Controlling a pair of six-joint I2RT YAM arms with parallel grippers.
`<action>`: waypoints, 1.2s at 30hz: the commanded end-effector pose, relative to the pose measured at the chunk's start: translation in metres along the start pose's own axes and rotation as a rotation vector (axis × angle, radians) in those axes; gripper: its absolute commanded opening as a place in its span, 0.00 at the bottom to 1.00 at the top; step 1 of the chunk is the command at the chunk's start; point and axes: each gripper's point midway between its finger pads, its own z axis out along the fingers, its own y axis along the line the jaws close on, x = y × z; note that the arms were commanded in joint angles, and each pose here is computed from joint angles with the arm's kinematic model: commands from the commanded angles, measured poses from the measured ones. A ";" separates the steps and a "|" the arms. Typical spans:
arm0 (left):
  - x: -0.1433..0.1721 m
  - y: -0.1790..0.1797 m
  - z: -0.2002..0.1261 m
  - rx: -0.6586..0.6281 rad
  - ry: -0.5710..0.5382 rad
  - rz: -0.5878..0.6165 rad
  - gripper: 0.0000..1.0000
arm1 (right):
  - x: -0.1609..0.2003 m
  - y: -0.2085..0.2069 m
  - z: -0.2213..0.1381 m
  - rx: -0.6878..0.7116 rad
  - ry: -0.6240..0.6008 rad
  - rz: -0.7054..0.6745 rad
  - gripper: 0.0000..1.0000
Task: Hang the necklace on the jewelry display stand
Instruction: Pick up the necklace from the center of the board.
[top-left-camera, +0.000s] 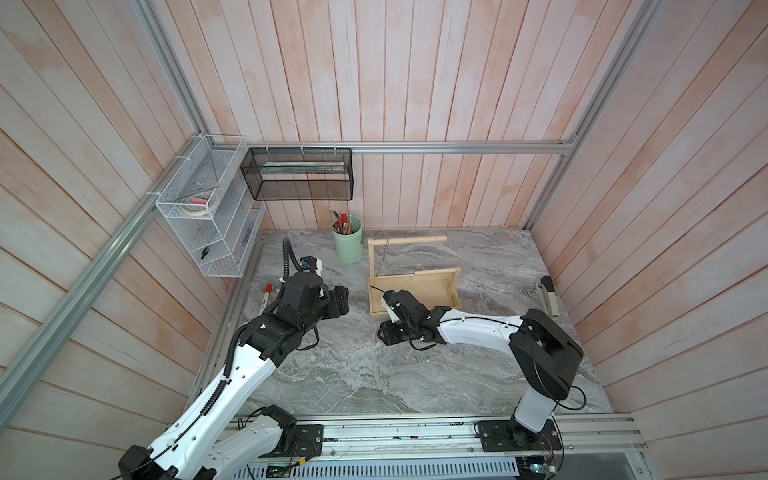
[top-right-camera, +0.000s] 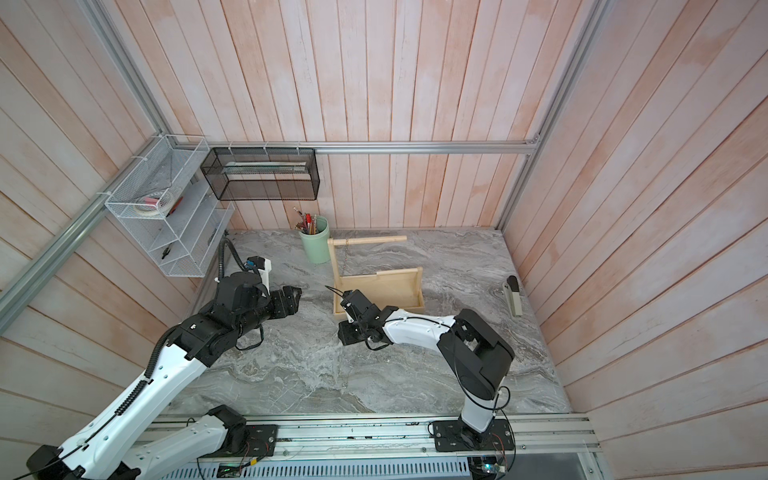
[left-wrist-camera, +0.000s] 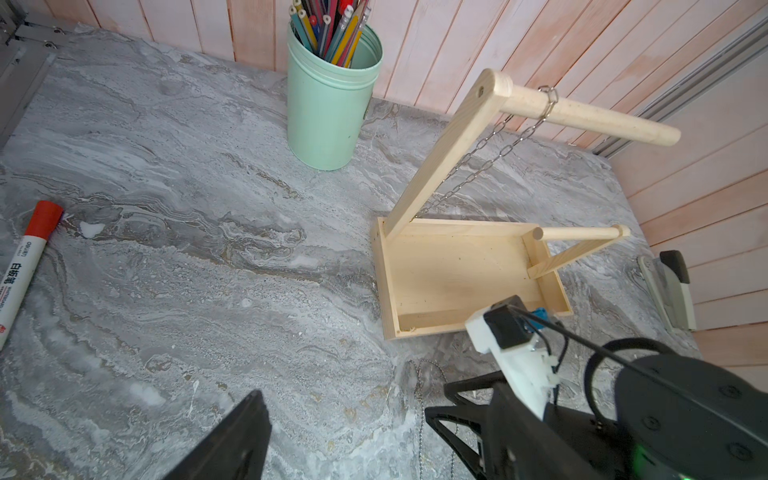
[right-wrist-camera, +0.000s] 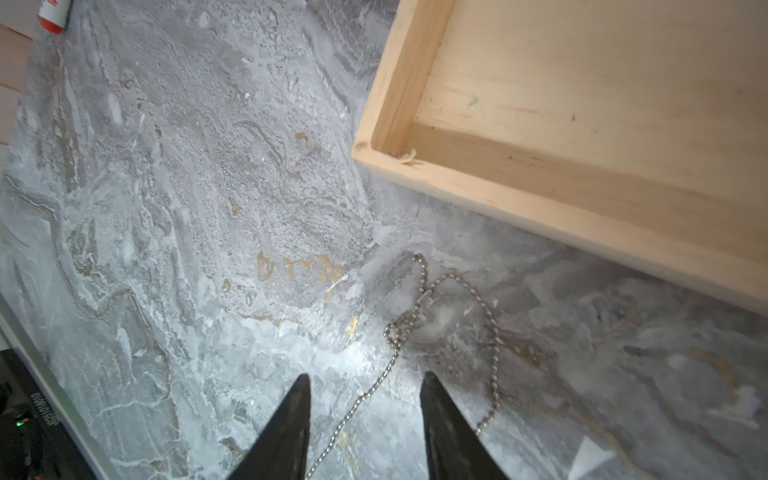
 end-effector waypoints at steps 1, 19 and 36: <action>-0.004 0.007 -0.002 -0.019 -0.035 -0.029 0.85 | 0.007 -0.003 0.007 0.019 0.051 -0.011 0.42; -0.002 0.006 0.002 -0.007 -0.038 -0.023 0.85 | 0.048 -0.025 0.049 0.137 0.239 0.001 0.34; -0.008 0.004 0.000 -0.001 -0.055 -0.014 0.85 | 0.107 -0.061 0.048 0.325 0.455 -0.026 0.23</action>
